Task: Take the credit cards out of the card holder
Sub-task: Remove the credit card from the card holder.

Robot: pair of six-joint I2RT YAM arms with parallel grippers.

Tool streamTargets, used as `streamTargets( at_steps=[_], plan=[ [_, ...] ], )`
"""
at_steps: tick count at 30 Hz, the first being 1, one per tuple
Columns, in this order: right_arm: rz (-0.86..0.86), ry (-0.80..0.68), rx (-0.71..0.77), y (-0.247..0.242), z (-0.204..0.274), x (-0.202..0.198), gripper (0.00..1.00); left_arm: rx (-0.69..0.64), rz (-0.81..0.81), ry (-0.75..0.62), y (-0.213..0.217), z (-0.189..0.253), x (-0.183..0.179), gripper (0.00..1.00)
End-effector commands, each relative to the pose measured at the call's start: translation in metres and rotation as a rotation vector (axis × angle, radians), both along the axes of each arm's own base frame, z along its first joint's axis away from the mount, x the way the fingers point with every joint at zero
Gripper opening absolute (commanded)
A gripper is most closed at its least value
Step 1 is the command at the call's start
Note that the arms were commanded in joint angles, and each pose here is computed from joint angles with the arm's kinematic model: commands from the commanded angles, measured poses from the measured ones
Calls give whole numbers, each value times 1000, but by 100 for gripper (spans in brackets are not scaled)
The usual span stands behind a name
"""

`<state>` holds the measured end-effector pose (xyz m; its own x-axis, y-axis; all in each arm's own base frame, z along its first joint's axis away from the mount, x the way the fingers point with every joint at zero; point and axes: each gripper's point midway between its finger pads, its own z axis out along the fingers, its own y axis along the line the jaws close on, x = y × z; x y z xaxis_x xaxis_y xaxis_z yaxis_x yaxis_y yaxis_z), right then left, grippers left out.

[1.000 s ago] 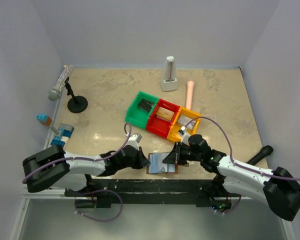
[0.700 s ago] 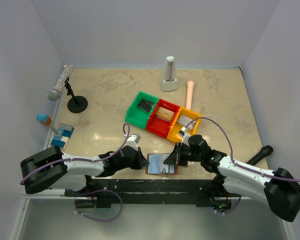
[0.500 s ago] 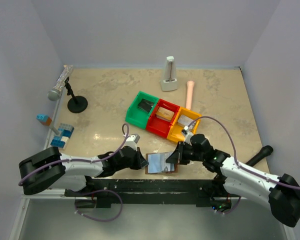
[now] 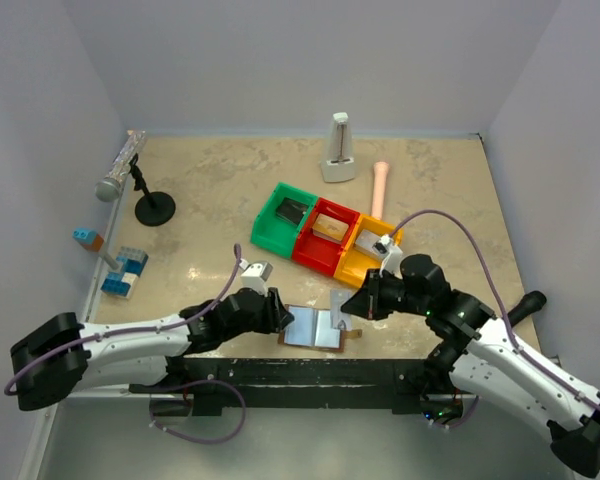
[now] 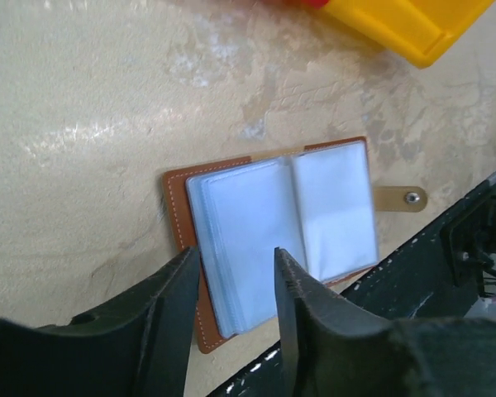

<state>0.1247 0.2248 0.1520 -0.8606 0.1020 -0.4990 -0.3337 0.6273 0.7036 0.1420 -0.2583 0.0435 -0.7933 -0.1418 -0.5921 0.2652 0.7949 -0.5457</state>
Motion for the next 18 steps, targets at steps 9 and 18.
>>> streamTargets(
  at_steps=[9, 18],
  plan=[
    [310, -165, 44, 5, 70, -33, 0, -461, -135, -334, -11, 141, 6, 65],
    [480, -147, 163, 23, 74, -56, 0, -683, -467, -373, -40, 175, -43, 60]
  ],
)
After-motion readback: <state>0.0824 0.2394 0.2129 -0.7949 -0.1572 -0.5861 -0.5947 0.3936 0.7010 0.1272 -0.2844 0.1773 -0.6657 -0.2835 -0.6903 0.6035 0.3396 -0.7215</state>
